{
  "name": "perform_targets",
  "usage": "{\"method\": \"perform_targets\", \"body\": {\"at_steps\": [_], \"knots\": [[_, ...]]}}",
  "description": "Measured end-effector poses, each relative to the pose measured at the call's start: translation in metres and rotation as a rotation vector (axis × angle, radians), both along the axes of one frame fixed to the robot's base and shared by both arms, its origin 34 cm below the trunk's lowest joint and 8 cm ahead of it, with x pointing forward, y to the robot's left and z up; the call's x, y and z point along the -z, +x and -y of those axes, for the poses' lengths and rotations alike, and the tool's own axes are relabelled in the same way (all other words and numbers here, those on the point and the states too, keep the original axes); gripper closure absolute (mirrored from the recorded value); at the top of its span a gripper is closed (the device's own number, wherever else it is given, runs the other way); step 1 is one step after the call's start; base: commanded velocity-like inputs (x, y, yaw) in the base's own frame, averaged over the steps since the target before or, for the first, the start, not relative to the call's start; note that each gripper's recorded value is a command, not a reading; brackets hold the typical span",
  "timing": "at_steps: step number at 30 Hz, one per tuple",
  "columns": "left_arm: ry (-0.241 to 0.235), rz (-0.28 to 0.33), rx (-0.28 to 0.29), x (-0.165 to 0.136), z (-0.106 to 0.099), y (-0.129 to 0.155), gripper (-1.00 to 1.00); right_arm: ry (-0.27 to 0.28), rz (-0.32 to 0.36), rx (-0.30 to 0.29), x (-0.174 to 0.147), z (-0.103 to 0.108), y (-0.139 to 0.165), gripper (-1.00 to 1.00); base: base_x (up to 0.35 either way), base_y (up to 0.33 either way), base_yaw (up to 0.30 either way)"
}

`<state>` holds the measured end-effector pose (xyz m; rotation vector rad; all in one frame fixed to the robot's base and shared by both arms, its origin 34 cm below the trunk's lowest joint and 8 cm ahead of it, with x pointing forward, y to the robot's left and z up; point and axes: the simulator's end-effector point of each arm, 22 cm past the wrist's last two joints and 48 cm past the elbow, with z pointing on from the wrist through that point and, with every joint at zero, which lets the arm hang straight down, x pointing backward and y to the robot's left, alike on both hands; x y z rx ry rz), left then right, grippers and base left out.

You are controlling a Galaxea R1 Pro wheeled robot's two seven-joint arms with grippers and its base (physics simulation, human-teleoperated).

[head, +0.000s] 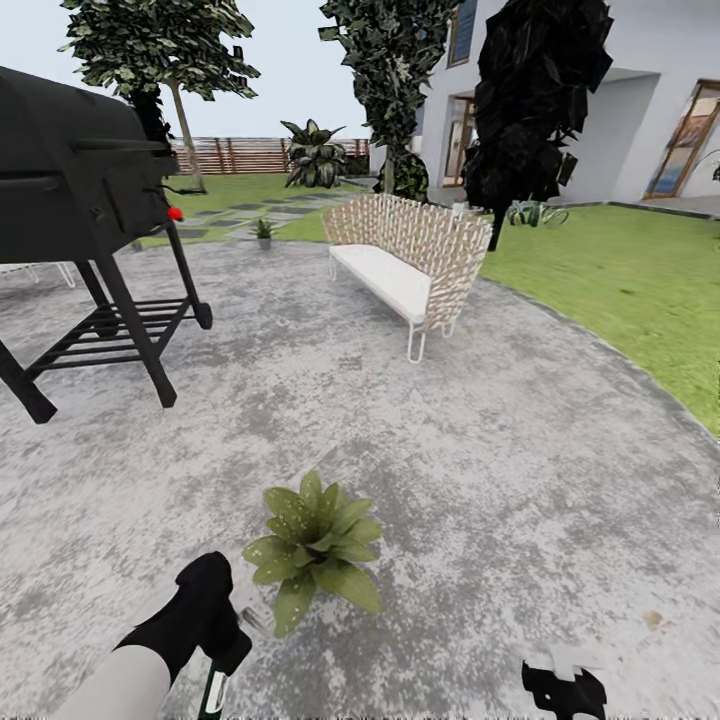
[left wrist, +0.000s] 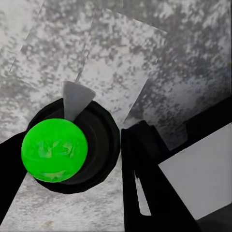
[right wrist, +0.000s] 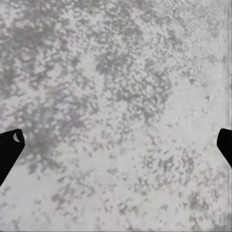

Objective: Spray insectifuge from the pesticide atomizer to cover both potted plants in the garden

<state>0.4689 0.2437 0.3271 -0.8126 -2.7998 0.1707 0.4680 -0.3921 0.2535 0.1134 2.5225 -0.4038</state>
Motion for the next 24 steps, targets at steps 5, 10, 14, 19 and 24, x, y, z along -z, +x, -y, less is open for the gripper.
{"method": "perform_targets", "body": {"at_steps": [5, 10, 14, 19, 24], "knots": [[0.021, 0.007, -0.031, 0.002, -0.015, 0.0, 1.0, 0.002, 0.0, 0.0, 0.0, -0.001, 0.0, -1.0, -0.015, -0.057, 0.217], [0.054, 0.056, -0.113, 0.004, -0.035, 0.01, 1.0, 0.002, 0.0, 0.0, 0.0, -0.001, 0.0, -1.0, -0.001, -0.003, 0.275], [0.048, 0.061, -0.119, 0.003, -0.031, 0.012, 1.0, 0.002, 0.0, 0.0, 0.0, -0.001, 0.0, -1.0, 0.0, 0.0, 0.194], [0.046, 0.063, -0.116, 0.003, -0.029, 0.012, 1.0, 0.001, 0.001, 0.0, 0.0, -0.001, 0.0, -1.0, 0.0, -0.207, 0.014], [0.046, 0.063, -0.118, 0.003, -0.029, 0.012, 1.0, 0.001, 0.001, 0.0, 0.0, -0.001, 0.0, -1.0, 0.0, -0.268, 0.114]]}}
